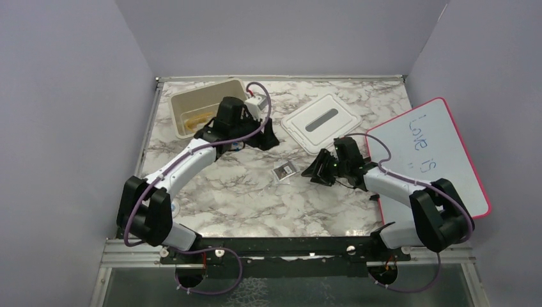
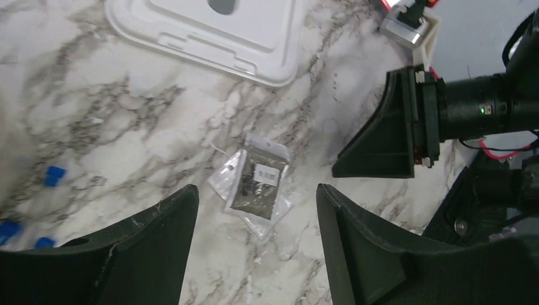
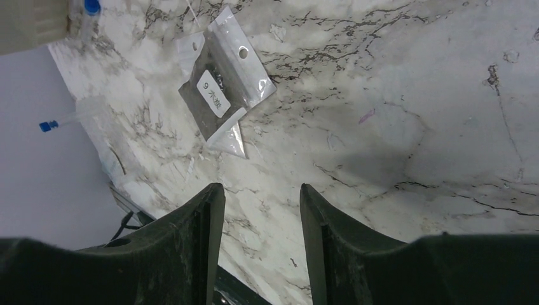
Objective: Organize the chemistry lab equipment
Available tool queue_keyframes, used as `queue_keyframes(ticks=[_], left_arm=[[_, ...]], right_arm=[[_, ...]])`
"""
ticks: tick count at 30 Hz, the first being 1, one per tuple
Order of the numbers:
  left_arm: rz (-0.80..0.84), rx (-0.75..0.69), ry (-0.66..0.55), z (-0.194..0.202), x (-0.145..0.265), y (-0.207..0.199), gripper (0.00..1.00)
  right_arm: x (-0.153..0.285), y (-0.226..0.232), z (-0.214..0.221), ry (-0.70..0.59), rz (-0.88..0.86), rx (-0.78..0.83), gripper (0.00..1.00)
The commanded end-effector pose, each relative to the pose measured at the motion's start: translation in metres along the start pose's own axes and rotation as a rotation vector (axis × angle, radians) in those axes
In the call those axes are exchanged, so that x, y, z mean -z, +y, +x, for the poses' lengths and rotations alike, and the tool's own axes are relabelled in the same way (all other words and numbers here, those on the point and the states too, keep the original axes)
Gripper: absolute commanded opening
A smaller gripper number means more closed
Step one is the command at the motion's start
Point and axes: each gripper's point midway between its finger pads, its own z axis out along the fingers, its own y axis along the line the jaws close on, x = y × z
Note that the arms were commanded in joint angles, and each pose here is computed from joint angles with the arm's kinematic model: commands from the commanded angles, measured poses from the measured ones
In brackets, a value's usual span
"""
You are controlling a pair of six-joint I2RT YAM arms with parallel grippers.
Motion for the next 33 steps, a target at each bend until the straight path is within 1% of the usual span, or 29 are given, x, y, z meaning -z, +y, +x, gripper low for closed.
queue_keyframes(ticks=[1, 6, 8, 11, 15, 16, 21, 29, 31, 33], left_arm=[[0.057, -0.025, 0.022, 0.033, -0.038, -0.031, 0.69], [0.007, -0.109, 0.14, 0.074, -0.073, -0.032, 0.66], [-0.037, -0.153, 0.175, 0.084, -0.084, -0.026, 0.66], [-0.071, -0.204, 0.261, 0.101, -0.099, -0.019, 0.66], [-0.146, -0.222, 0.371, 0.119, -0.11, -0.003, 0.66], [-0.146, -0.221, 0.39, 0.122, -0.113, -0.002, 0.64], [-0.136, -0.201, 0.445, 0.139, -0.119, 0.0, 0.48], [-0.151, -0.18, 0.51, 0.158, -0.123, 0.008, 0.47], [-0.158, -0.18, 0.52, 0.16, -0.122, 0.01, 0.41], [-0.16, -0.18, 0.525, 0.161, -0.121, 0.01, 0.32]], right_arm=[[-0.007, 0.006, -0.005, -0.03, -0.038, -0.089, 0.51], [-0.008, -0.008, -0.001, -0.049, -0.006, -0.118, 0.5], [-0.007, -0.014, 0.001, -0.055, 0.008, -0.132, 0.5], [-0.005, -0.024, 0.003, -0.076, 0.039, -0.153, 0.5], [0.001, -0.034, 0.005, -0.106, 0.07, -0.156, 0.5], [0.002, -0.036, 0.005, -0.114, 0.075, -0.152, 0.5], [0.007, -0.038, 0.002, -0.14, 0.084, -0.127, 0.5], [0.01, -0.035, -0.002, -0.15, 0.086, -0.107, 0.5], [0.011, -0.035, -0.003, -0.152, 0.089, -0.108, 0.5], [0.012, -0.034, -0.003, -0.155, 0.086, -0.105, 0.5]])
